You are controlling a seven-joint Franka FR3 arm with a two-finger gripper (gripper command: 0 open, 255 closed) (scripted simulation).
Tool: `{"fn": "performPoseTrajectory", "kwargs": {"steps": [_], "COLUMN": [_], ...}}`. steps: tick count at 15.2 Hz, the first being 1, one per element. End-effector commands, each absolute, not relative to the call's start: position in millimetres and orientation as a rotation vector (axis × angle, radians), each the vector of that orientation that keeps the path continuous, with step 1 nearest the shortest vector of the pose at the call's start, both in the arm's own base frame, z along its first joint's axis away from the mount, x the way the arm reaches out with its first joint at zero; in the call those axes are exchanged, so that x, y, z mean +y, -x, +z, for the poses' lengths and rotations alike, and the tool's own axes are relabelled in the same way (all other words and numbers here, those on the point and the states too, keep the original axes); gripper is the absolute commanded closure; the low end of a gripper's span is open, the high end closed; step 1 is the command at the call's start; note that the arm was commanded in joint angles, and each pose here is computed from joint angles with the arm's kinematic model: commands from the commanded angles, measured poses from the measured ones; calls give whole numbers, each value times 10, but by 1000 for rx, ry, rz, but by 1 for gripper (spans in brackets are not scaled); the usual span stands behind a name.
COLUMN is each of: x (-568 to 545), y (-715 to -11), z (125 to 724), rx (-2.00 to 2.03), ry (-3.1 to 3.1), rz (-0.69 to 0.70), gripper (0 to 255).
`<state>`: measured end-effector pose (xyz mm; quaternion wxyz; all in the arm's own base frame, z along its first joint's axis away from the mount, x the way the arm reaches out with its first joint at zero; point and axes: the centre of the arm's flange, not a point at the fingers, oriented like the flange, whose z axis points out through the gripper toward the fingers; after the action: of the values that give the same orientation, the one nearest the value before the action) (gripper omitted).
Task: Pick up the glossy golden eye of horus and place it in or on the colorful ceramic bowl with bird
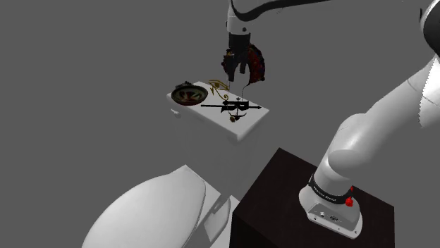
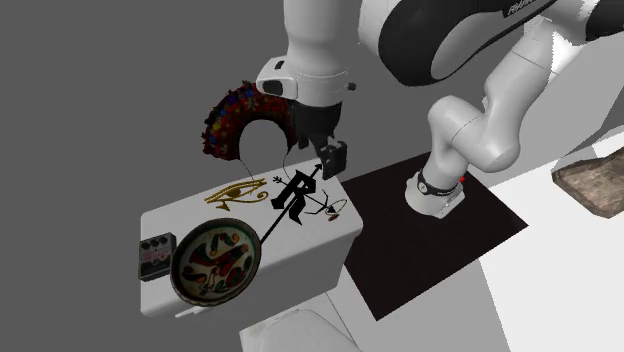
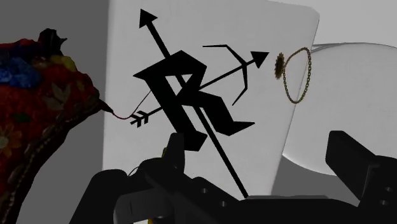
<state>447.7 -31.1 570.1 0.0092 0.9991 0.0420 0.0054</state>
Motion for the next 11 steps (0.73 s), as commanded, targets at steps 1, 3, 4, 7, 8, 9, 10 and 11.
{"fn": "performPoseTrajectory", "kwargs": {"steps": [1, 3, 4, 7, 8, 9, 10, 11], "x": [-421, -532, -589, -766, -827, -890, -953, -1017], "y": [-4686, -4916, -5030, -5366, -5477, -5587, -5695, -5803], "z": [5595, 5490, 5437, 5275, 5220, 5164, 5108, 5051], "rx": [99, 68, 52, 5, -11, -27, -43, -59], "ry": [-3124, -3128, -3130, -3134, -3135, -3137, -3138, -3139], "rz": [5, -7, -13, -31, -37, -43, -49, -55], "gripper": [0, 0, 0, 0, 0, 0, 0, 0]}}
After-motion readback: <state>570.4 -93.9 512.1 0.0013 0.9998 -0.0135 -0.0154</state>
